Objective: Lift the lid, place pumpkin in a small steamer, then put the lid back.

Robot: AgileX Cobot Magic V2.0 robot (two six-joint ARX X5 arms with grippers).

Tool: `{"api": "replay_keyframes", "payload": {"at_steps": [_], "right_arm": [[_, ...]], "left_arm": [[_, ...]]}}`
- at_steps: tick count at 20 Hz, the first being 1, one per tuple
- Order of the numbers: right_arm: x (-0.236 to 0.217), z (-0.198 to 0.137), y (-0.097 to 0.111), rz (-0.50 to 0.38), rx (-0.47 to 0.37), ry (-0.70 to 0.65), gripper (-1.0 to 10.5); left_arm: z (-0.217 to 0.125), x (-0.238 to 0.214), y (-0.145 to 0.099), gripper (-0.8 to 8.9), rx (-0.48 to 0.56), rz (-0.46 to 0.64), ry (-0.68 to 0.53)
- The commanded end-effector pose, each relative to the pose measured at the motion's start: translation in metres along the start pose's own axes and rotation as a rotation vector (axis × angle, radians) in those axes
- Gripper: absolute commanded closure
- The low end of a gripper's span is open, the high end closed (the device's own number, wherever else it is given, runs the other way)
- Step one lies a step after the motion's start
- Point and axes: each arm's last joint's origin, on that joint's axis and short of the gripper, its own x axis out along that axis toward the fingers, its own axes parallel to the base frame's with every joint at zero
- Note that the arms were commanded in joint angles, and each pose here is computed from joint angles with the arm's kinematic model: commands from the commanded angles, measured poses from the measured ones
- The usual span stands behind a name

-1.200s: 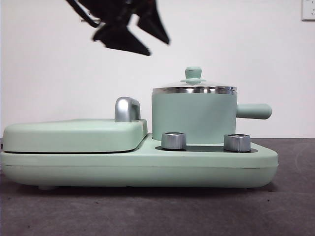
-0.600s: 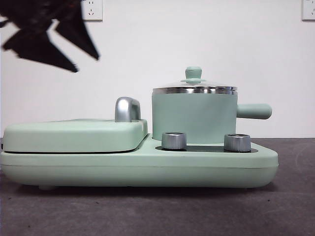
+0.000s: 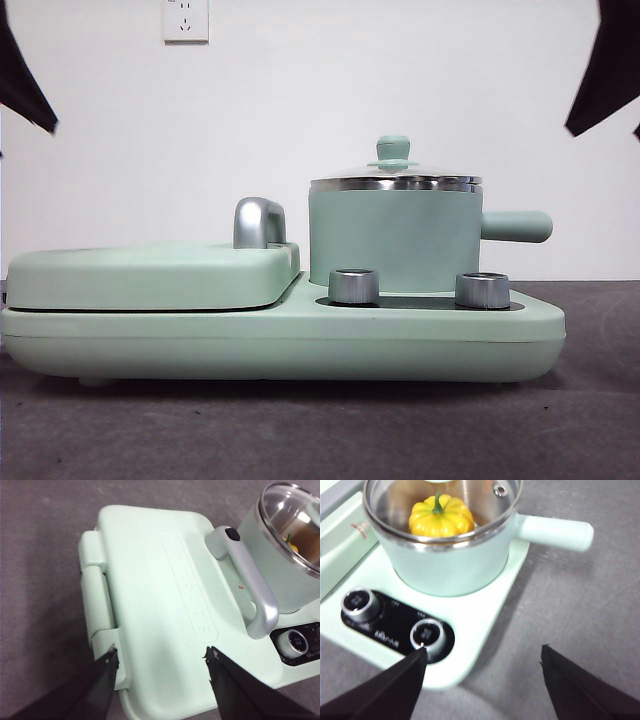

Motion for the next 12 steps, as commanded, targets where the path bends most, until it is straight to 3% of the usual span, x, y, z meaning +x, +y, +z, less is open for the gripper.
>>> {"api": "replay_keyframes", "payload": {"at_steps": [1, 5, 6, 7, 12], "right_arm": [[0.0069, 0.0044, 0.0018, 0.009, -0.010, -0.009, 5.9], [0.0091, 0.0038, 0.0020, 0.011, -0.010, 0.004, 5.9], [0.0079, 0.0034, 0.0020, 0.014, -0.010, 0.004, 6.4], [0.0072, 0.0037, 0.0020, 0.014, -0.011, 0.000, 8.9], [0.0062, 0.0056, 0.0024, 0.025, -0.016, -0.023, 9.3]], "left_arm": [[-0.0003, -0.0090, -0.0011, 5.34, 0.004, 0.015, -0.026], [-0.0047, -0.0152, -0.0015, 5.33, 0.034, 0.018, -0.006], [-0.0052, -0.0152, -0.0014, 5.56, 0.034, 0.018, -0.001], [-0.0051, -0.0153, -0.0017, 8.16, 0.030, 0.013, -0.001], [-0.0070, -0.0179, -0.0019, 8.07, 0.026, 0.013, 0.009]]}}
